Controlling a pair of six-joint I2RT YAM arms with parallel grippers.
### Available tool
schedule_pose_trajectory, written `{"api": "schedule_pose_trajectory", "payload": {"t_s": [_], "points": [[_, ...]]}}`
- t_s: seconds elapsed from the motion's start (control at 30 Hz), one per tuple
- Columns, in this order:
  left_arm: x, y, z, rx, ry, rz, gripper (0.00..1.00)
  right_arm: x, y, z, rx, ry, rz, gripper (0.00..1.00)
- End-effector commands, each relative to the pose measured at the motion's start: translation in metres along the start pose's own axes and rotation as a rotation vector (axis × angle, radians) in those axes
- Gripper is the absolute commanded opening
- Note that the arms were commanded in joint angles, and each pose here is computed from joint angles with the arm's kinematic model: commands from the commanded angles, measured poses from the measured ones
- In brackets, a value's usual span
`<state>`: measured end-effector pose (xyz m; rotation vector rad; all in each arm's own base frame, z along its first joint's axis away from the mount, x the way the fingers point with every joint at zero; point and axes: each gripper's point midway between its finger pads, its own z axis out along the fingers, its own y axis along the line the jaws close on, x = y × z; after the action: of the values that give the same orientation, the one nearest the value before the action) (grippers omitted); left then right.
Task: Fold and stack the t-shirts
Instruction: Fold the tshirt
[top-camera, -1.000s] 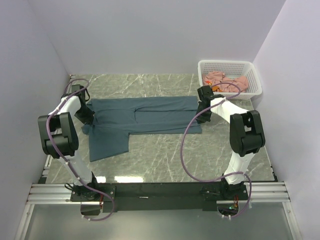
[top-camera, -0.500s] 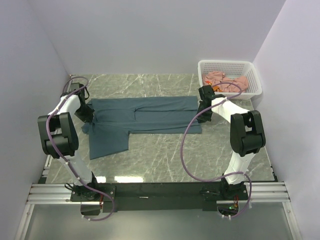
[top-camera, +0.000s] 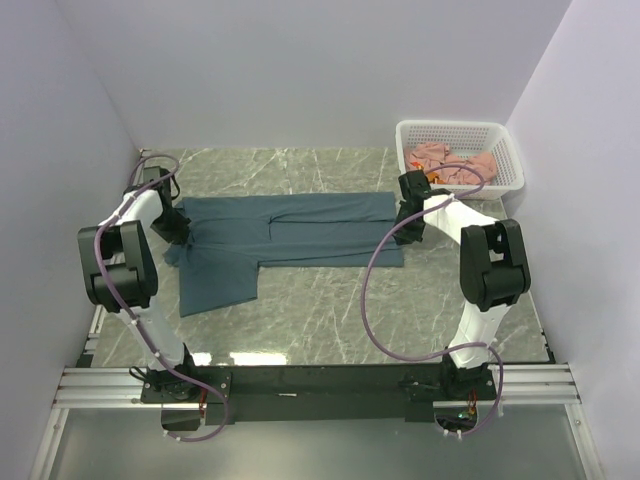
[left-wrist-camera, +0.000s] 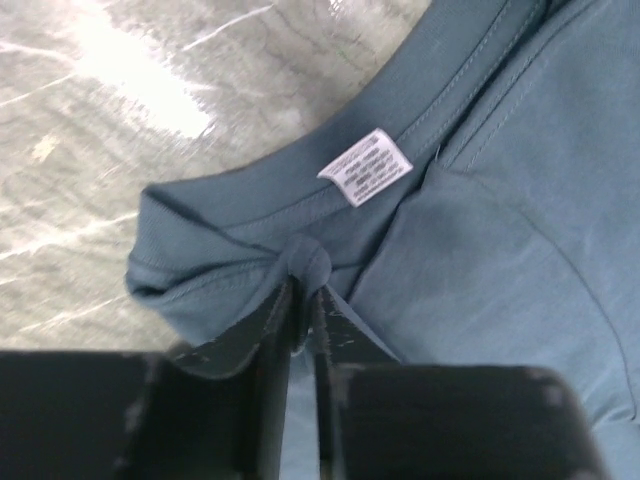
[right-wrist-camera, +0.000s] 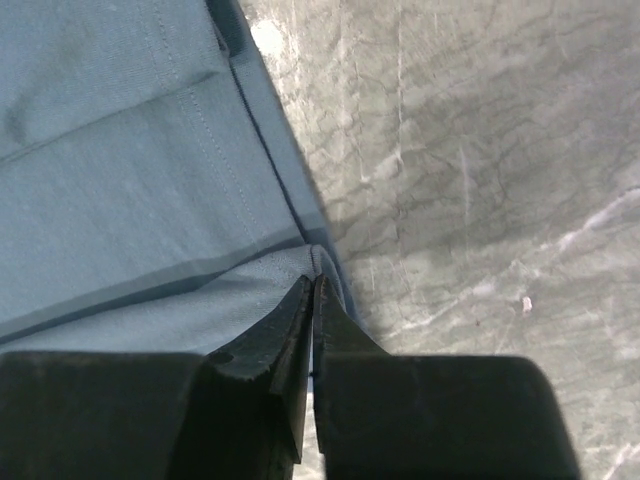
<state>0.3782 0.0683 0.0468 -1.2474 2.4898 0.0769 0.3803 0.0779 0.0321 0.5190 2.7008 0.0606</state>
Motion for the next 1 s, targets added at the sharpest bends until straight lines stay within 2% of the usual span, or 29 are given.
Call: {"api": "schedule_pose_trajectory", "payload": {"t_s": [0.0, 0.07, 0.1, 0.13, 0.17, 0.2, 0.23, 0.27, 0.37, 0.47, 0.57, 0.73, 0.87, 0.93, 0.97], "points": [[-0.011, -0.012, 0.003, 0.047, -0.032, -0.009, 0.2, -0.025, 0.004, 0.002, -0.008, -0.057, 0.02, 0.08], [-0.011, -0.013, 0.003, 0.053, -0.028, -0.009, 0.28, -0.025, 0.006, 0.001, -0.017, -0.05, 0.013, 0.14], [-0.012, -0.014, 0.002, 0.059, -0.032, -0.005, 0.32, -0.028, 0.009, -0.001, -0.03, -0.055, 0.01, 0.23], [-0.013, -0.013, -0.001, 0.058, -0.036, -0.007, 0.35, -0.027, 0.01, -0.003, -0.033, -0.049, 0.006, 0.28], [-0.014, -0.013, -0.003, 0.06, -0.041, -0.009, 0.45, -0.029, 0.01, -0.006, -0.035, -0.052, 0.003, 0.32], [-0.016, -0.013, -0.006, 0.059, -0.049, -0.01, 0.5, -0.032, 0.012, -0.012, -0.044, -0.064, 0.003, 0.38], [-0.017, -0.012, -0.013, 0.064, -0.061, -0.012, 0.56, -0.034, 0.012, -0.016, -0.047, -0.076, 0.004, 0.4], [-0.019, -0.011, -0.017, 0.065, -0.072, -0.017, 0.69, -0.038, 0.013, -0.025, -0.06, -0.097, 0.008, 0.41], [-0.024, -0.007, -0.035, 0.07, -0.108, -0.02, 0.85, -0.039, 0.015, -0.04, -0.084, -0.117, 0.008, 0.46], [-0.021, 0.004, -0.051, 0.063, -0.134, -0.019, 0.94, -0.033, 0.016, -0.06, -0.114, -0.143, -0.001, 0.5], [-0.004, 0.022, -0.063, 0.063, -0.138, -0.02, 0.97, -0.018, 0.019, -0.076, -0.155, -0.158, -0.023, 0.51], [0.058, 0.057, -0.068, 0.069, -0.067, -0.014, 0.95, 0.021, 0.028, -0.099, -0.222, -0.169, -0.098, 0.51], [0.108, 0.068, -0.068, 0.094, -0.017, -0.005, 0.86, 0.052, 0.034, -0.111, -0.287, -0.168, -0.124, 0.51], [0.121, 0.059, -0.069, 0.136, -0.02, -0.01, 0.81, 0.062, 0.042, -0.114, -0.336, -0.166, -0.142, 0.51], [0.131, 0.061, -0.064, 0.132, -0.002, -0.01, 0.76, 0.07, 0.043, -0.115, -0.352, -0.157, -0.146, 0.52]]}}
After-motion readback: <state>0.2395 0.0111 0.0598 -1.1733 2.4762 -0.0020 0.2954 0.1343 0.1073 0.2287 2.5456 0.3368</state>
